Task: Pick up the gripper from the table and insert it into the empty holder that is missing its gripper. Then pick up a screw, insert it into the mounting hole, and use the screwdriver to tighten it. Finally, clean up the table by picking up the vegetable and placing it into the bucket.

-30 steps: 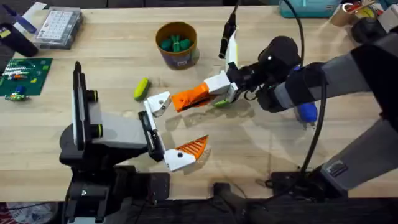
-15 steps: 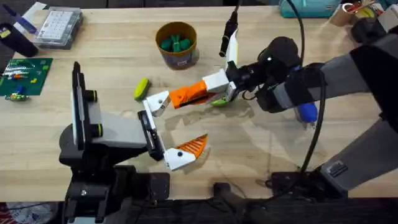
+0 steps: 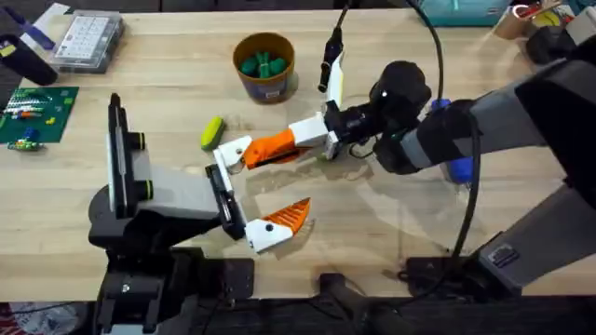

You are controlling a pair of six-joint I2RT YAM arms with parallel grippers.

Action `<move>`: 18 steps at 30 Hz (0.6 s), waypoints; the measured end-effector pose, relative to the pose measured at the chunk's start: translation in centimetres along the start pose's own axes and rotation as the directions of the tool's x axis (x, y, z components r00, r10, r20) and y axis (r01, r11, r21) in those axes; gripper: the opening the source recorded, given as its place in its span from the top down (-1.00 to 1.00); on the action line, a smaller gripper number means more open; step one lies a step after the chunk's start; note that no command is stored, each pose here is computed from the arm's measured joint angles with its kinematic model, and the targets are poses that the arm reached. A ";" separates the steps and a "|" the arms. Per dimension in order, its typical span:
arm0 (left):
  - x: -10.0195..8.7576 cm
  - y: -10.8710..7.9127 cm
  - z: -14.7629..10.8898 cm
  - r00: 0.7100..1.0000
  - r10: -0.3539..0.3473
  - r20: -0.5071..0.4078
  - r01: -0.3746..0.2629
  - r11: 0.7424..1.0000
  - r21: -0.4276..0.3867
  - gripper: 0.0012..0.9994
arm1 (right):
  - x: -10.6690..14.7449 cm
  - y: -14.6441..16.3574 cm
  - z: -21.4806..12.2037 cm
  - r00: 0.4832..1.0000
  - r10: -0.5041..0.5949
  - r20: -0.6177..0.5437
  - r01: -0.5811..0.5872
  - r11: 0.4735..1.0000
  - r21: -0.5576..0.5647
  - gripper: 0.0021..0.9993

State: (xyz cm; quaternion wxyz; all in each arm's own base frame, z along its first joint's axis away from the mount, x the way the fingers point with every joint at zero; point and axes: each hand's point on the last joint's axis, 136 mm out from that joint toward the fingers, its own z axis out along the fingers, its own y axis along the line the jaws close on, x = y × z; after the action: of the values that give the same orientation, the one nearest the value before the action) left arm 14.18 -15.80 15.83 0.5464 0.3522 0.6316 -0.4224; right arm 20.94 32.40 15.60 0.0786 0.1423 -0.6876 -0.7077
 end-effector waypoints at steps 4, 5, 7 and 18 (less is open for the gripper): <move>0.0 0.1 0.0 1.000 -0.013 -0.001 0.013 1.000 -0.003 -0.98 | -0.2 -0.5 0.0 1.000 0.009 0.002 -0.009 1.000 0.013 0.97; 0.1 0.2 0.0 1.000 -0.021 -0.002 0.021 1.000 -0.007 -0.98 | -0.4 -0.5 0.1 1.000 0.021 -0.001 -0.021 1.000 0.019 0.97; 0.1 0.3 0.0 1.000 -0.030 -0.003 0.030 0.999 -0.011 -0.98 | -0.8 -0.5 0.4 0.999 0.035 -0.012 -0.034 0.999 0.029 0.97; 0.1 0.4 -0.1 1.000 -0.013 -0.001 0.013 1.000 -0.016 -0.97 | -1.2 0.0 2.7 0.997 -0.022 -0.074 0.025 0.999 0.042 0.97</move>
State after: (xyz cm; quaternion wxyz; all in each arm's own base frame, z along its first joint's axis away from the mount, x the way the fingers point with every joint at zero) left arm 14.49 -15.60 15.72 0.5461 0.3437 0.6378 -0.4206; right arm 21.19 35.36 15.80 0.0924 0.1781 -0.6976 -0.6878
